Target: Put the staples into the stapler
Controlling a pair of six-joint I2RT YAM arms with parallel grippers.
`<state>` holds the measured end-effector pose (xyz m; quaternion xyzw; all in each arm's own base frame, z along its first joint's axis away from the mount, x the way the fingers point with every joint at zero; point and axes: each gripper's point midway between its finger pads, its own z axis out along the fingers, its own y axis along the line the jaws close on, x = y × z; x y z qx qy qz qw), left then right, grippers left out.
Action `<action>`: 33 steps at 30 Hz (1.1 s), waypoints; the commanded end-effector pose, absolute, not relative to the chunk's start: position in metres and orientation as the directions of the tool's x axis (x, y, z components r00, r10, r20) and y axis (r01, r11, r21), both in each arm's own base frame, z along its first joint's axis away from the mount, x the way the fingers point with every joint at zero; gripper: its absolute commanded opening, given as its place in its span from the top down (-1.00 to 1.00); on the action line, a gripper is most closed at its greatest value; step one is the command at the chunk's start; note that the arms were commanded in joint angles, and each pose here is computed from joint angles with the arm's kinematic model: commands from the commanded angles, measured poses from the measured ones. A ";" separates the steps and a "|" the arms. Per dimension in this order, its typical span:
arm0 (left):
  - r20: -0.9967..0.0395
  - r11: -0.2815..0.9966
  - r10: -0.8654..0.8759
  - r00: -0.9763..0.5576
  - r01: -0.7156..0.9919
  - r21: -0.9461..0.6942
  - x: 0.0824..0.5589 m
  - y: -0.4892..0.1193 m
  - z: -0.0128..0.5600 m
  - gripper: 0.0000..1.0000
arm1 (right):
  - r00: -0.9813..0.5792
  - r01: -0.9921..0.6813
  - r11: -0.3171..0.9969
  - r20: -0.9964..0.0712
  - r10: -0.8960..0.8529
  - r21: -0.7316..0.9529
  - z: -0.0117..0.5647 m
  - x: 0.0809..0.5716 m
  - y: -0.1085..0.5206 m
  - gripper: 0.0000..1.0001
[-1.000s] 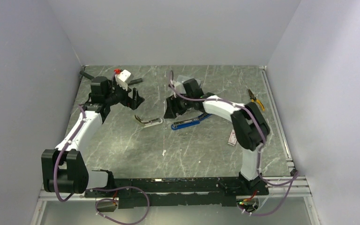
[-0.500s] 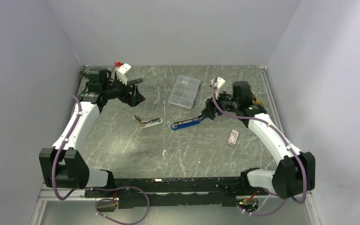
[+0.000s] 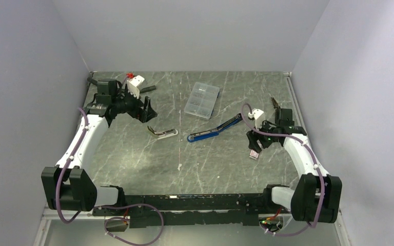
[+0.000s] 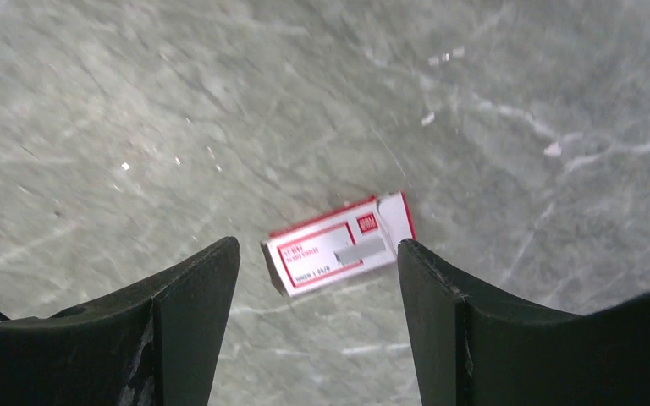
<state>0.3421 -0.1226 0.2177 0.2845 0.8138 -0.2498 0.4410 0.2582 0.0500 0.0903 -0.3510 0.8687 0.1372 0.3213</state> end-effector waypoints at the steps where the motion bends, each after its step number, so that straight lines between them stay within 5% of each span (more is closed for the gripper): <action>1: -0.868 0.699 0.251 -0.429 0.700 -0.144 0.334 -0.123 0.220 -0.89 | -0.503 -0.757 0.652 -0.598 -0.624 -0.044 0.074 0.247 0.027 -0.43; 21: -0.873 0.670 0.279 -0.400 0.732 -0.121 0.327 -0.125 0.212 -0.90 | -0.313 -0.910 0.398 -0.436 -0.844 -0.118 0.037 0.255 -0.030 -0.55; 33: -0.891 0.662 0.295 -0.346 0.746 -0.071 0.339 -0.125 0.202 -0.90 | -0.237 -0.946 0.316 -0.511 -0.826 -0.072 0.024 0.277 -0.016 -0.51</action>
